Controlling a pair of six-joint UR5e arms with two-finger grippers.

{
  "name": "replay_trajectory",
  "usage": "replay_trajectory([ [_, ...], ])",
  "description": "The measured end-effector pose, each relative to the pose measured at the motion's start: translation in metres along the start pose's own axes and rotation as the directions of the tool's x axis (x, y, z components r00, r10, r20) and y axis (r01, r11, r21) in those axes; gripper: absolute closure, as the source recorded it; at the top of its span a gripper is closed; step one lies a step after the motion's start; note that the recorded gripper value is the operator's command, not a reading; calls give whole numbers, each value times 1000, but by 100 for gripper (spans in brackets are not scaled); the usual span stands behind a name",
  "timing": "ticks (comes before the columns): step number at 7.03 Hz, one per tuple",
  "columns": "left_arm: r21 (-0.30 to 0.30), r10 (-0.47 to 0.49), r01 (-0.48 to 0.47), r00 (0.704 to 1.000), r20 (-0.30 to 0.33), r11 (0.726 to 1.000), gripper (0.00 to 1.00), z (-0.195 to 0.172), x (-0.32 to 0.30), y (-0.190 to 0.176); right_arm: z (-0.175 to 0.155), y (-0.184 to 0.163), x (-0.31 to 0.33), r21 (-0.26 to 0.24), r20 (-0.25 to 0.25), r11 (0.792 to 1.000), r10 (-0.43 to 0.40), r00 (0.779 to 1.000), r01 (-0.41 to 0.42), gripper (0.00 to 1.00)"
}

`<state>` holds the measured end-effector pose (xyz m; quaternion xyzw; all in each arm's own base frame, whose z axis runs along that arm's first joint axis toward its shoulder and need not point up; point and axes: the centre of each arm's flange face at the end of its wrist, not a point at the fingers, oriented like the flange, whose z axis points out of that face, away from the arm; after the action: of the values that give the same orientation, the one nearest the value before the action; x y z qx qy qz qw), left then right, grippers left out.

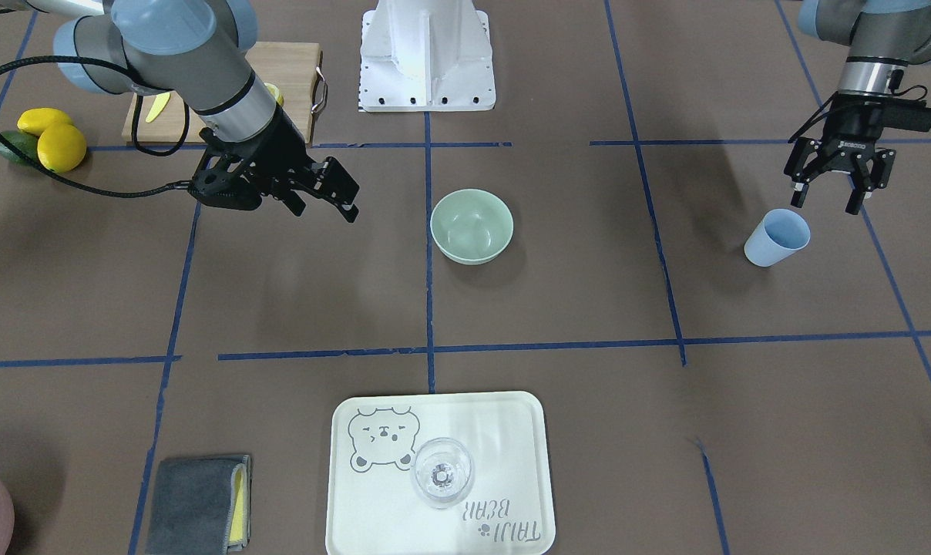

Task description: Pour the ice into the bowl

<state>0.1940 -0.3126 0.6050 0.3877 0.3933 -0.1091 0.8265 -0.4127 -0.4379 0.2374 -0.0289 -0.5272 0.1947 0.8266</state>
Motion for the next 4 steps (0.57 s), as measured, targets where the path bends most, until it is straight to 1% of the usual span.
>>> replay_trajectory([
  [1, 51, -30, 31, 999, -11, 998, 1, -4, 12, 13, 0, 0, 0, 3, 1, 1000, -1, 1000, 1, 0],
  [2, 114, -39, 40, 999, -13, 993, 1, -7, 22, 23, 0, 0, 0, 5, 1, 1000, -1, 1000, 1, 0],
  [3, 172, -32, 32, 999, -5, 985, 1, -9, 30, 31, 0, 0, 1, 6, 1, 1000, 0, 1000, 0, 0],
  [4, 213, -12, 9, 1000, 16, 977, 1, -10, 36, 41, 0, 0, 1, 8, 0, 1000, 0, 1000, 0, 0],
])
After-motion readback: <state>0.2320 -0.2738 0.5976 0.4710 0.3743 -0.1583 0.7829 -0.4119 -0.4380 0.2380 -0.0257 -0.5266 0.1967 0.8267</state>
